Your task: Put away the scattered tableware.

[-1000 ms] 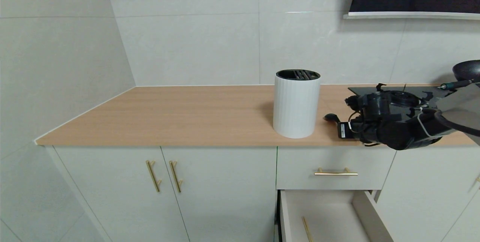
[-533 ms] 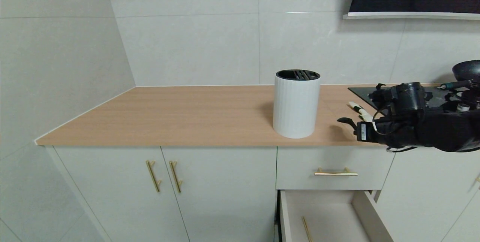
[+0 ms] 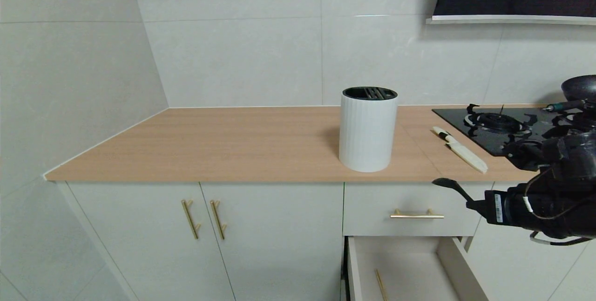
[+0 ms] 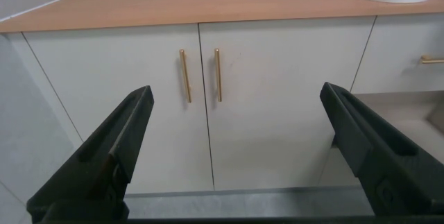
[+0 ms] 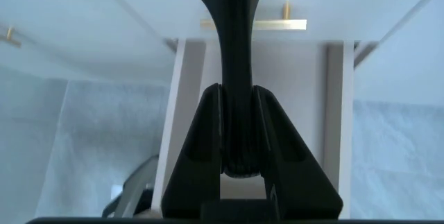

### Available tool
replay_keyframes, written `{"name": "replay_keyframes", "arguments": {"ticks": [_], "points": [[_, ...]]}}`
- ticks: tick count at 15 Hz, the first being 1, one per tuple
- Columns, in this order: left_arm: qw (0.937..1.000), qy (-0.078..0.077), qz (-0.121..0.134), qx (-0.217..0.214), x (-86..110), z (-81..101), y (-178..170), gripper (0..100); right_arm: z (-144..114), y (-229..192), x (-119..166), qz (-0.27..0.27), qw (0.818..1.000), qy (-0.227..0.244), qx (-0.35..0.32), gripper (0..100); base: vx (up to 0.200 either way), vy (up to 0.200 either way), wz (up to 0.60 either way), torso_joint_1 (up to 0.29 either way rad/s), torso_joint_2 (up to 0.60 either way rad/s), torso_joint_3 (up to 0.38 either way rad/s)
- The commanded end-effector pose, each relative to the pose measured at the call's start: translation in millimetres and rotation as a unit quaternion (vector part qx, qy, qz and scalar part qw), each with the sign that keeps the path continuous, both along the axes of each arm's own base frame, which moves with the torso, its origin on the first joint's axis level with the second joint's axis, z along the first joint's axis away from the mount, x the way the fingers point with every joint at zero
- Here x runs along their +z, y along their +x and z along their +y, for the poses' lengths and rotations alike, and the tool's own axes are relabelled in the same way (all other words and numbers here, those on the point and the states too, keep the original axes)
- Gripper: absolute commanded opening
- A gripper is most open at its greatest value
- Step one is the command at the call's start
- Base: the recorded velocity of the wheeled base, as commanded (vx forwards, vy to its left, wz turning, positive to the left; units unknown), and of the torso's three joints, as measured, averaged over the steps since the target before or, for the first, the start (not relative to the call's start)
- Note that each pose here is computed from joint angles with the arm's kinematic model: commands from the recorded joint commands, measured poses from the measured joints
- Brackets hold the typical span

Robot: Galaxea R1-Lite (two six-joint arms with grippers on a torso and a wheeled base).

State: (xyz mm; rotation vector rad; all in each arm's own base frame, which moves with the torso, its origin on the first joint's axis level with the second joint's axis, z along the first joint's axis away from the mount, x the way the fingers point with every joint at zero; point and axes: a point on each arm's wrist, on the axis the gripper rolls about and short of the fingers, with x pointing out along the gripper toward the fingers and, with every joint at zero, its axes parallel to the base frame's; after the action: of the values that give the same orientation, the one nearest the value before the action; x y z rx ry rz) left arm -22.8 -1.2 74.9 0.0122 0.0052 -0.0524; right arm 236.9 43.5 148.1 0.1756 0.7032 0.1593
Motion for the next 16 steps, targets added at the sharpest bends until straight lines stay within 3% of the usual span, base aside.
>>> {"name": "replay_keyframes", "arguments": {"ticks": [1,7,16], "points": [[1.0000,0.000,0.000,0.000,0.1,0.0,0,100,-3,-20,0,-0.003,1.000,0.003,0.001,0,0.000,0.000,0.00,0.000,0.00,0.000],[1.0000,0.000,0.000,0.000,-0.1,0.0,0,100,-1,-8,-29,0.058,0.998,-0.009,0.001,0,0.000,0.000,0.00,-0.010,0.02,0.017],[1.0000,0.000,0.000,0.000,0.1,0.0,0,100,2,6,-62,0.078,0.997,-0.016,0.001,0,0.000,0.000,0.00,-0.177,0.44,0.258]]}}
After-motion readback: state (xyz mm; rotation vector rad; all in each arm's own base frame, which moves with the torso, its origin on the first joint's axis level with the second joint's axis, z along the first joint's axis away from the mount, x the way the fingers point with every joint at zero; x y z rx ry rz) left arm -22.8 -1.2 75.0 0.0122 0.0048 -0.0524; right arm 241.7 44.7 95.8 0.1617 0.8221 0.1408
